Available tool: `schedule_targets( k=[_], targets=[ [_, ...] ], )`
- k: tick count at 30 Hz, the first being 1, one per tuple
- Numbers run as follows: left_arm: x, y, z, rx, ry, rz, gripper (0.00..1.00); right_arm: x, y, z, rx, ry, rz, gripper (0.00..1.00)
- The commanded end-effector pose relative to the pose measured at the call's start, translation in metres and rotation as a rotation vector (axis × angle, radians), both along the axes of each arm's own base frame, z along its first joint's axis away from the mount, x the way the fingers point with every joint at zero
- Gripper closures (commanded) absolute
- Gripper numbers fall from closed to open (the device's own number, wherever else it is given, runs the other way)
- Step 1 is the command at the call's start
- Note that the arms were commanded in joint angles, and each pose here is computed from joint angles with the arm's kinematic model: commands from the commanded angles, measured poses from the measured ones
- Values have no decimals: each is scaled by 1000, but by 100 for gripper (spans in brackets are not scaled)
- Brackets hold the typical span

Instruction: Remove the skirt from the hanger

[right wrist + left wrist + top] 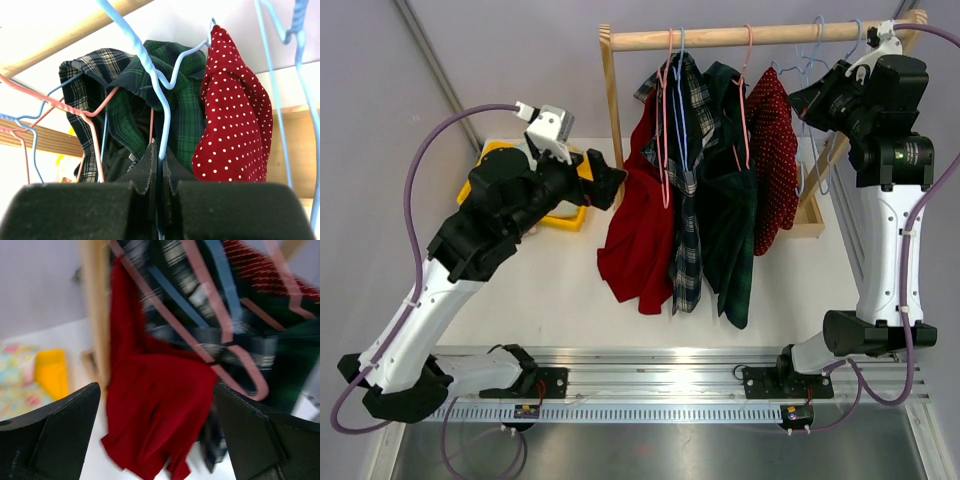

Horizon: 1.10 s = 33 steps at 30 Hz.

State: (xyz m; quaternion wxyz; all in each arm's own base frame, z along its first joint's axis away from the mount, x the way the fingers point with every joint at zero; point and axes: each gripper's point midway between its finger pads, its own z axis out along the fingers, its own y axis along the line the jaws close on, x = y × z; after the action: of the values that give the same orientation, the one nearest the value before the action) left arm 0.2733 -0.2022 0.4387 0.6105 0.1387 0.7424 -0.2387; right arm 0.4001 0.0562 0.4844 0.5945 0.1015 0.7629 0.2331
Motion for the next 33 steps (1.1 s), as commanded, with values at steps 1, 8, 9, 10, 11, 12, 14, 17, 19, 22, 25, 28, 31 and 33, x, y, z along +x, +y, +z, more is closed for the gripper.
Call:
schedule_targets(
  k=[1, 8, 9, 10, 11, 12, 14, 17, 19, 22, 25, 28, 31, 33],
  targets=[
    [-18, -42, 29, -19, -90, -150, 1, -53, -7, 55, -41, -178, -35, 100],
    [-113, -195, -9, 17, -169, -646, 1, -97, -5, 43, -40, -178, -24, 100],
    [-115, -209, -15, 21, -161, -657, 1, -100, -5, 44, -49, -182, -24, 100],
    [-120, -220, -11, 14, -166, -673, 1, -101, -5, 44, -50, -184, -22, 100],
    [-124, -231, -15, 24, -161, -668, 1, -103, -5, 47, -55, -194, -23, 100],
    [-123, -250, -32, 57, -138, -678, 1, -103, -6, 47, -63, -197, -25, 100],
    [-126, -266, -23, 50, -151, -676, 1, -100, -9, 50, -72, -198, -40, 100],
    [-126, -285, -18, 54, -158, -672, 1, -92, -9, 52, -75, -205, -42, 100],
    [-127, -292, -19, 65, -160, -676, 1, -86, -12, 52, -75, -210, -55, 100],
    [-130, -294, -12, 58, -171, -678, 1, -76, -13, 54, -71, -217, -62, 100],
    [-129, -292, -15, 64, -166, -671, 1, -73, -11, 62, -56, -228, -53, 100],
    [-132, -290, -19, 68, -158, -676, 1, -75, -11, 75, -53, -261, -59, 100],
    [-134, -290, -19, 65, -160, -680, 1, -82, -14, 90, -66, -280, -71, 100],
    [-136, -291, -18, 69, -161, -686, 1, -88, -14, 96, -67, -289, -74, 100]
  ],
)
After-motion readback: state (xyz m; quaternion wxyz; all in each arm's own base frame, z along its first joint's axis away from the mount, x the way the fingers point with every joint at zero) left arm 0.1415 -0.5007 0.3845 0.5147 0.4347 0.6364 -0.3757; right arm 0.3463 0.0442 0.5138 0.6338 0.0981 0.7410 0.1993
